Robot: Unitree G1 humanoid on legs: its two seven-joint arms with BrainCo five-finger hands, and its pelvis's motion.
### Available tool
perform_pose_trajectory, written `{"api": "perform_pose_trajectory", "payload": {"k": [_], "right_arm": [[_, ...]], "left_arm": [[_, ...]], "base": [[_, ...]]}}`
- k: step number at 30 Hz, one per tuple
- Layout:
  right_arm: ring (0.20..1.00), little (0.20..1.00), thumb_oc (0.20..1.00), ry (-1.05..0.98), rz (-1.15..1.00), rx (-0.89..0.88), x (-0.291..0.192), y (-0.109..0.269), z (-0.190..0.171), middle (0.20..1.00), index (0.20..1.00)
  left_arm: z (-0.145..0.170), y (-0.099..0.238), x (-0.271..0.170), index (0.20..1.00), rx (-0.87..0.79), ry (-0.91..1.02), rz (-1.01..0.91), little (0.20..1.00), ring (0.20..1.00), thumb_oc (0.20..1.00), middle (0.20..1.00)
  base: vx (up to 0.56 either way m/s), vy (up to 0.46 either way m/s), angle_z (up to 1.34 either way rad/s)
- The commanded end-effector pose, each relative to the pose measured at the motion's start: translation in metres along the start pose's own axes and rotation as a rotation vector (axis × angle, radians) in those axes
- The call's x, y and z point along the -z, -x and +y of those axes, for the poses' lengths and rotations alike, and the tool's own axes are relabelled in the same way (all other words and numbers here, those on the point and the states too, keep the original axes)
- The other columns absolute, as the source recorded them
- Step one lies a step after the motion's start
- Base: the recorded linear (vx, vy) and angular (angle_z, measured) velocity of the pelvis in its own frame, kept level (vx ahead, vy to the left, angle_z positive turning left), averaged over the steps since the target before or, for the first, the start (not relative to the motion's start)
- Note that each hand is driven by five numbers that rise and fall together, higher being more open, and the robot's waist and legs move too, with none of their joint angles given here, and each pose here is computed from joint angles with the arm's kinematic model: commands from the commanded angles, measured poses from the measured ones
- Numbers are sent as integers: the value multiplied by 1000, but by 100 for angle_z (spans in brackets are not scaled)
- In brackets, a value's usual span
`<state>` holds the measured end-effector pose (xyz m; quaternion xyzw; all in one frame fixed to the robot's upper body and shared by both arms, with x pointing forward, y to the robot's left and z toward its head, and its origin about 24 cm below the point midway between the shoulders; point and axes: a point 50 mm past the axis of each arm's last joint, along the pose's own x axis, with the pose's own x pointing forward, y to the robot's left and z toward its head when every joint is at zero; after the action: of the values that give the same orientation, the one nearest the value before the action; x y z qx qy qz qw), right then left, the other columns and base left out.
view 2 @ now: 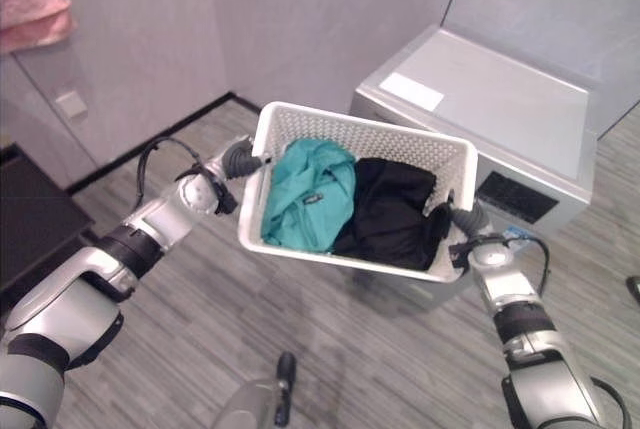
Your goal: Grab the laundry basket,head to the washer,open it,put in the laundry and shut it.
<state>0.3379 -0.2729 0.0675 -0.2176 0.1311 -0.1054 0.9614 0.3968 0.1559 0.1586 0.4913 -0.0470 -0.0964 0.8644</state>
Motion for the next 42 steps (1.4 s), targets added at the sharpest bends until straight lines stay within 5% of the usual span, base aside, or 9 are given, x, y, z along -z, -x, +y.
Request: {"api": "perform_pose_trajectory", "payload": {"k": [1,8,15,37,42], "right_arm": [[200,200,200,16,-114,122,-33,-8,-38,200,200],[200,200,200,52,-98,83,-42,-14,-38,200,200],[200,200,200,152,-307,39,-112,-13,-35,200,200],[200,200,200,150,-544,250,-234,4,-98,200,200],[200,200,200,159,-516,291,-228,6,-115,200,200]], "left_arm": [[80,-1,-8,200,-261,-8,-23,200,200,200,200],[77,0,-3,200,-243,-14,-3,200,200,200,200],[111,-3,-28,200,-333,-76,-58,200,200,200,200],[186,-2,-98,200,-542,-139,-154,200,200,200,200],[189,-1,-96,200,-551,-130,-152,200,200,200,200]], "base": [[293,253,13],[181,20,-5],[23,-288,-12],[21,-85,2],[24,-2,0]]}}
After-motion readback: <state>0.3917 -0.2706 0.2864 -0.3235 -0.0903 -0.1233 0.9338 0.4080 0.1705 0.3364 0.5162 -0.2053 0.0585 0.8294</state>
